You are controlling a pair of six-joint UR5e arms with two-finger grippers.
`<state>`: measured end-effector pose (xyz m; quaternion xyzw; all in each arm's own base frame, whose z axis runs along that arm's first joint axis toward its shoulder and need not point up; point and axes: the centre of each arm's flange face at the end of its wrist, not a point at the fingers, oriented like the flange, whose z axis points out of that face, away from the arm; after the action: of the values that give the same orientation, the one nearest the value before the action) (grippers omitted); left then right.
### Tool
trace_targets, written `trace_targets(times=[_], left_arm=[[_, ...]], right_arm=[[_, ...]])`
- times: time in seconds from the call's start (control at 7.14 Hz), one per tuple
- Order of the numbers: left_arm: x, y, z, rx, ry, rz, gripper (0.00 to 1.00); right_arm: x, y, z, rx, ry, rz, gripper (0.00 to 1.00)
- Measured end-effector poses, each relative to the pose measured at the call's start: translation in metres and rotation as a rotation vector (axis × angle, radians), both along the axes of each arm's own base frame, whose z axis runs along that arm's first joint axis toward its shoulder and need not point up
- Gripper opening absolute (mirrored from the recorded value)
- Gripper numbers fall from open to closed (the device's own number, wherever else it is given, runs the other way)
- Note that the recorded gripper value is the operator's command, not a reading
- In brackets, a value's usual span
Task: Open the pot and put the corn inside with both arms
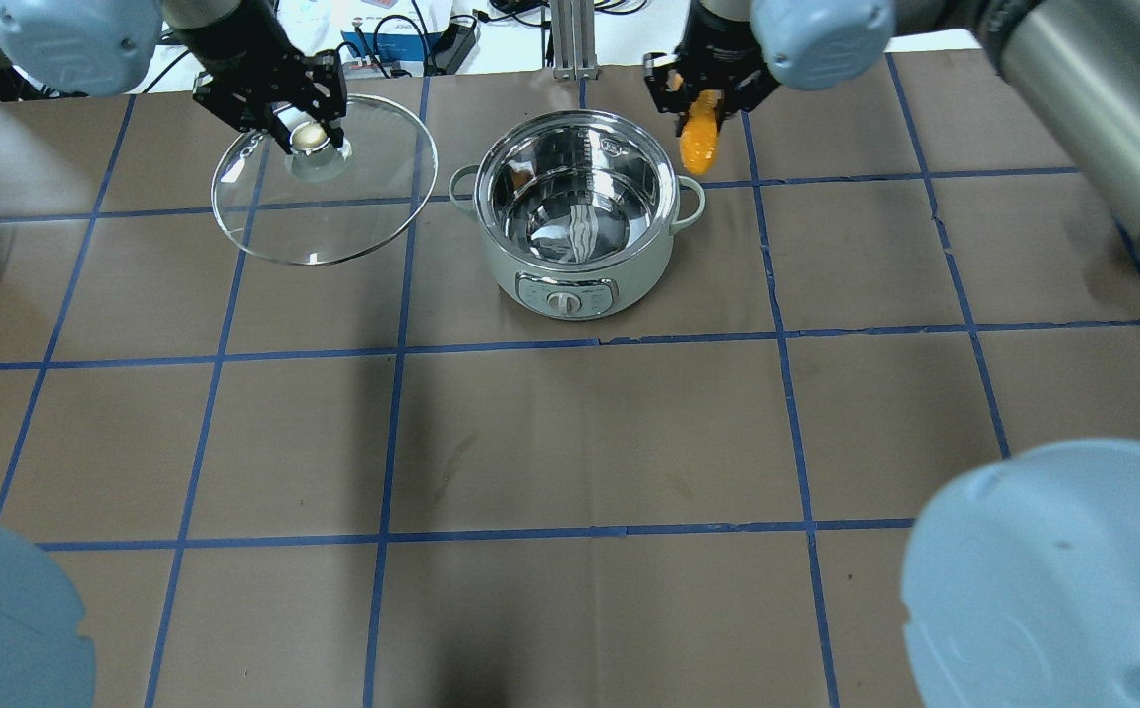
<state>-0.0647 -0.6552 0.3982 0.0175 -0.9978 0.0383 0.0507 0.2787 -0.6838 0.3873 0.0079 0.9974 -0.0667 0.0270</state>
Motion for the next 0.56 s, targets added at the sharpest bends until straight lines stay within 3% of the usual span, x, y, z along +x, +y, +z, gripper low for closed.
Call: trace_targets(times=[0.14, 0.42, 0.56], left_arm=[[0.032, 0.004, -0.040, -0.015, 0.021, -0.003, 0.18], [0.056, 0.004, -0.104, -0.049, 0.040, -0.004, 0.20], [0.062, -0.002, -0.127, -0.057, 0.038, -0.005, 0.98]], right_arm=[[0.046, -0.004, -0.018, 0.006, 0.000, -0.021, 0.10], [0.080, -0.003, -0.048, 0.022, 0.000, -0.025, 0.11], [0.086, -0.005, -0.067, 0.022, 0.003, -0.010, 0.19]])
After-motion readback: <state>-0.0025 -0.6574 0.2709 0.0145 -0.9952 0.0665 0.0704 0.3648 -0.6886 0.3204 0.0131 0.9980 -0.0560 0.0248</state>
